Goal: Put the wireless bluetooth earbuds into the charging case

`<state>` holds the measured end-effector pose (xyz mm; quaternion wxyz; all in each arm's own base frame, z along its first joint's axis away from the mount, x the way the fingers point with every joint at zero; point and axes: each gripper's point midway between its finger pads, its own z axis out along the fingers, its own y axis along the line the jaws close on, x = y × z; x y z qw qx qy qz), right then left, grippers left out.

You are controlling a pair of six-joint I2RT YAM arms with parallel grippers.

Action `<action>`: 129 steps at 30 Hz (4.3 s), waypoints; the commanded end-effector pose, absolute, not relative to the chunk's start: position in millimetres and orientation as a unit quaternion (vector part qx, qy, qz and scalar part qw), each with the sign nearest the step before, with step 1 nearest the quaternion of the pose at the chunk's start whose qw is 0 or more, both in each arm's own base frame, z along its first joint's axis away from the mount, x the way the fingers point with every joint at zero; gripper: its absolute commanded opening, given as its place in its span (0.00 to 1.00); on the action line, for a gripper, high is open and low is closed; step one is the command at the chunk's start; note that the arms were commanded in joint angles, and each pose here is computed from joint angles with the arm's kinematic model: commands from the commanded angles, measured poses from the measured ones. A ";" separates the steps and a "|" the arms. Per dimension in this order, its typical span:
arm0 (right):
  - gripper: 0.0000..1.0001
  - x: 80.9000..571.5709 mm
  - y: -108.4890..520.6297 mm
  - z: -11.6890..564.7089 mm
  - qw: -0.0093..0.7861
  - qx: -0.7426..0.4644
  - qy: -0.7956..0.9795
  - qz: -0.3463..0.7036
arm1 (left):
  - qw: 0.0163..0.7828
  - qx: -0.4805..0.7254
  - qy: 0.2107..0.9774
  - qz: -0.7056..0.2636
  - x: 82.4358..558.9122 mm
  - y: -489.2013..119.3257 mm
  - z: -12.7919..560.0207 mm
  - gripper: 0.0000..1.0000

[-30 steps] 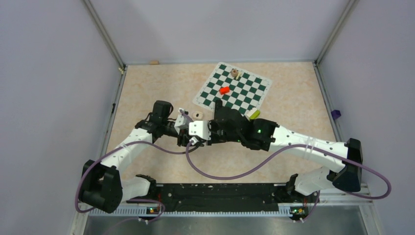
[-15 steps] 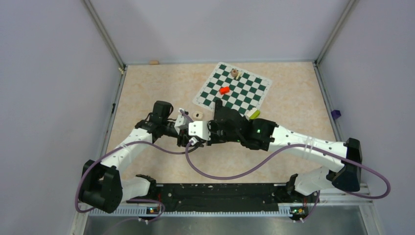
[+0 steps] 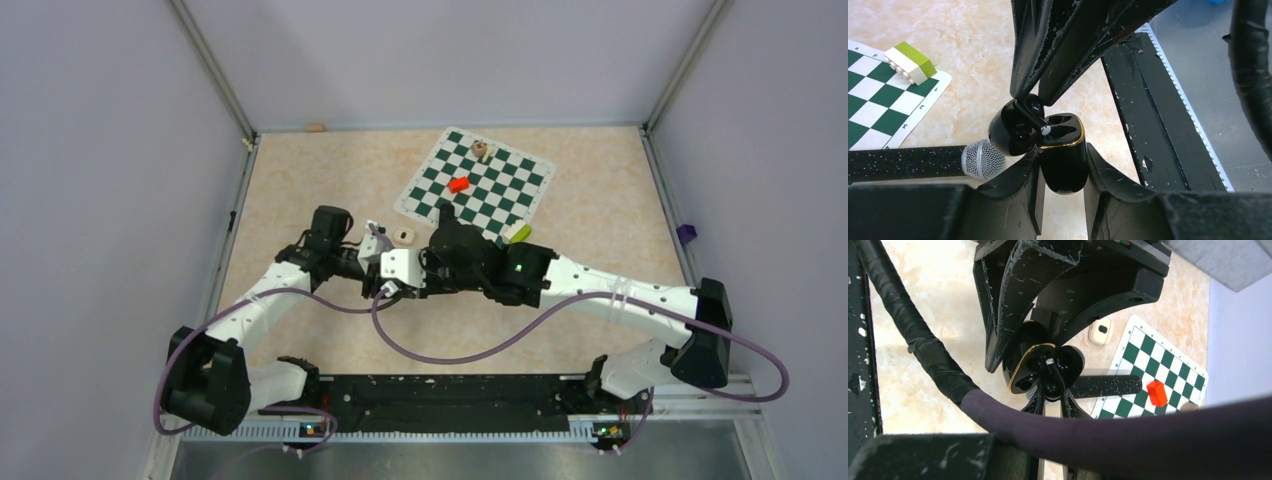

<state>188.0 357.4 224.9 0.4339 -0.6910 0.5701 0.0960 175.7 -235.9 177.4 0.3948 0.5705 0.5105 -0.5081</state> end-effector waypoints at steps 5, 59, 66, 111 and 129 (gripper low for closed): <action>0.06 182.2 373.3 251.9 0.462 -0.675 0.562 0.120 | 0.427 0.591 0.457 -0.509 175.2 -241.5 202.6 0.00; 0.48 160.8 213.8 107.6 0.263 -0.781 0.554 0.121 | 0.442 0.535 0.563 -0.449 234.9 -217.6 182.2 0.00; 0.69 120.8 217.3 96.6 0.303 -0.853 0.391 0.166 | 0.473 0.523 0.576 -0.414 249.2 -189.7 183.8 0.00; 0.35 42.4 226.8 10.0 0.039 -0.944 0.297 0.139 | 0.490 0.521 0.559 -0.418 241.0 -193.4 183.3 0.00; 0.08 109.8 263.6 62.5 0.194 -0.905 0.373 0.063 | 0.488 0.523 0.558 -0.420 239.3 -195.3 183.6 0.00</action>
